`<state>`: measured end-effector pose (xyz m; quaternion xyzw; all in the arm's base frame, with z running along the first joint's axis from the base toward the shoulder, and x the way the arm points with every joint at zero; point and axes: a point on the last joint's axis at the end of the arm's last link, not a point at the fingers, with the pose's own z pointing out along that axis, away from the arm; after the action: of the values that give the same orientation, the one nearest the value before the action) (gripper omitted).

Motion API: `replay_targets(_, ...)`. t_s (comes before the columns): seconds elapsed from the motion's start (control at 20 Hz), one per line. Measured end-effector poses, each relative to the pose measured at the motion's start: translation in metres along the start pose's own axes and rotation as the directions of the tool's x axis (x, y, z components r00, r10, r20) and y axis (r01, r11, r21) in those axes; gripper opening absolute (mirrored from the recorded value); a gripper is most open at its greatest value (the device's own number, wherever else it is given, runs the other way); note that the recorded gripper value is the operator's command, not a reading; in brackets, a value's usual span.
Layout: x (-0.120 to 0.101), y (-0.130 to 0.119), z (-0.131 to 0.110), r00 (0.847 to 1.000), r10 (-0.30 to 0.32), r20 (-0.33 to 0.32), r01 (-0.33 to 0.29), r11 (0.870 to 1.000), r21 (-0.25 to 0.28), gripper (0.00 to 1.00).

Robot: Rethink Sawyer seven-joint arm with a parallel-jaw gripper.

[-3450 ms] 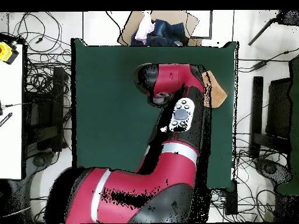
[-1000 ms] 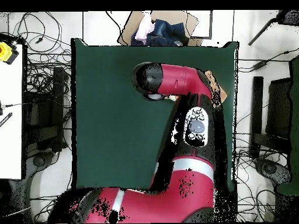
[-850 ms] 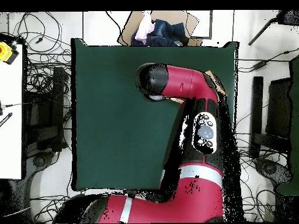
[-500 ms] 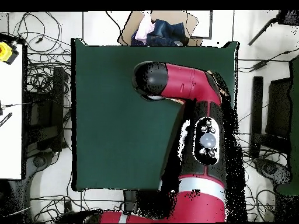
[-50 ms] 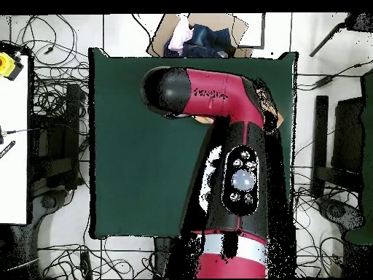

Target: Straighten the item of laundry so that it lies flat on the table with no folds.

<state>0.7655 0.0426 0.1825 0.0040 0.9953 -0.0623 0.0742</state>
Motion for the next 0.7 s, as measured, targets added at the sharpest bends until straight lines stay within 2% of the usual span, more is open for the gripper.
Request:
replay_targets(0.3,-0.014,0.036,0.004,0.998,-0.054,0.023,0.054,0.998,0.015,1.0)
replay_targets(0.45,-0.013,0.057,0.027,0.996,-0.088,0.011,0.088,0.996,0.025,1.0)
replay_targets(0.7,0.002,0.063,0.059,0.994,-0.104,-0.037,0.106,0.994,0.038,1.0)
